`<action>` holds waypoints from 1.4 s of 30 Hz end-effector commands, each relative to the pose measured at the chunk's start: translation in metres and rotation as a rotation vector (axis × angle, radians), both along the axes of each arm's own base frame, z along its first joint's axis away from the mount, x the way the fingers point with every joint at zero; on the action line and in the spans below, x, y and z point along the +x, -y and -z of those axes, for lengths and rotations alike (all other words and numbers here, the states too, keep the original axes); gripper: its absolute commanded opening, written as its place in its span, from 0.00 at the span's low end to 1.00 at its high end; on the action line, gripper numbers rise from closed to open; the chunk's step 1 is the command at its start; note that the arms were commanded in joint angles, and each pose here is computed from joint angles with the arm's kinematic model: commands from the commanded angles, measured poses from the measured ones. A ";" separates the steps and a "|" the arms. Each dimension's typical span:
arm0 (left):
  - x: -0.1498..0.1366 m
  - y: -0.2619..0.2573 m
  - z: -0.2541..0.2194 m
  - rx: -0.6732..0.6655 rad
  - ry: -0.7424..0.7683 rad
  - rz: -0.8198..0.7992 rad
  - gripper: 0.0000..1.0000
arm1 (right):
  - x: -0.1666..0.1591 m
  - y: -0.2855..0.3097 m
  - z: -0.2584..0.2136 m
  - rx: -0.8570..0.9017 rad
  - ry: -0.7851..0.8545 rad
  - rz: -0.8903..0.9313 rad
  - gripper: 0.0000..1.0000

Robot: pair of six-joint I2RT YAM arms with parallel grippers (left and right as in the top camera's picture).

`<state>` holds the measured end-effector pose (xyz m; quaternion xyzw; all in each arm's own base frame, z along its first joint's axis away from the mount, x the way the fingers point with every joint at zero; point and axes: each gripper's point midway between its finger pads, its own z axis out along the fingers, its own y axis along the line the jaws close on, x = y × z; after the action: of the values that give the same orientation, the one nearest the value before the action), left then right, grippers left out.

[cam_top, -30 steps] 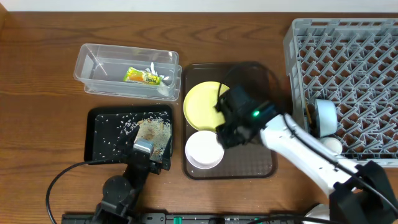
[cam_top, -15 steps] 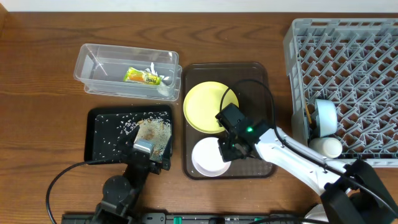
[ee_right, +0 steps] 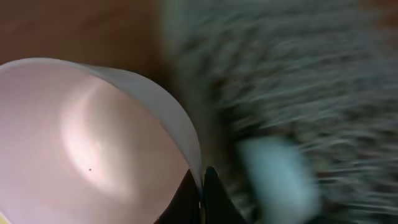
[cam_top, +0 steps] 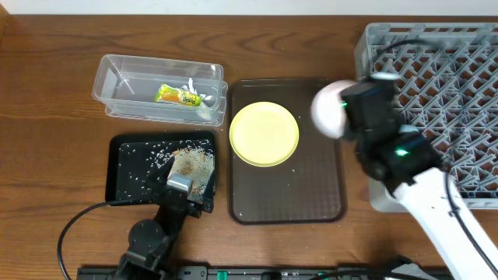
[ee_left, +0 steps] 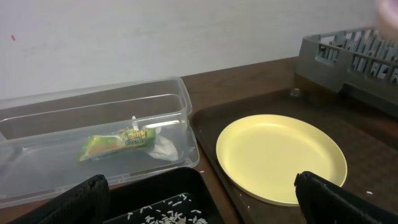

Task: Sort waste into correct bins and load items into the dishwasher rack
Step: 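Lift the white bowl with right gripper and set it in the rack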

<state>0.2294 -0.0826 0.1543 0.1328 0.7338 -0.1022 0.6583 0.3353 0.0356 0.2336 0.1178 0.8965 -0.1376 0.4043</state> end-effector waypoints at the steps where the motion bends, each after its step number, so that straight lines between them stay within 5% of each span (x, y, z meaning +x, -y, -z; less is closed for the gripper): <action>1: 0.000 0.000 0.017 0.032 -0.033 0.000 0.97 | -0.005 0.074 -0.041 -0.261 0.130 0.296 0.01; 9: 0.000 0.000 0.017 0.032 -0.033 0.000 0.97 | 0.023 0.131 -0.037 -0.377 0.114 0.436 0.01; 23: 0.000 0.000 0.017 0.032 -0.033 0.000 0.97 | 0.077 0.156 0.035 -0.534 -0.086 0.385 0.01; 42: 0.000 0.000 0.017 0.032 -0.033 0.000 0.97 | 0.086 0.159 0.039 -0.642 -0.158 0.332 0.01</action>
<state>0.2294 -0.0826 0.1542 0.1327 0.7340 -0.1021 0.6582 0.4249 -0.1161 0.1885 0.1231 0.8123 -0.4600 0.3367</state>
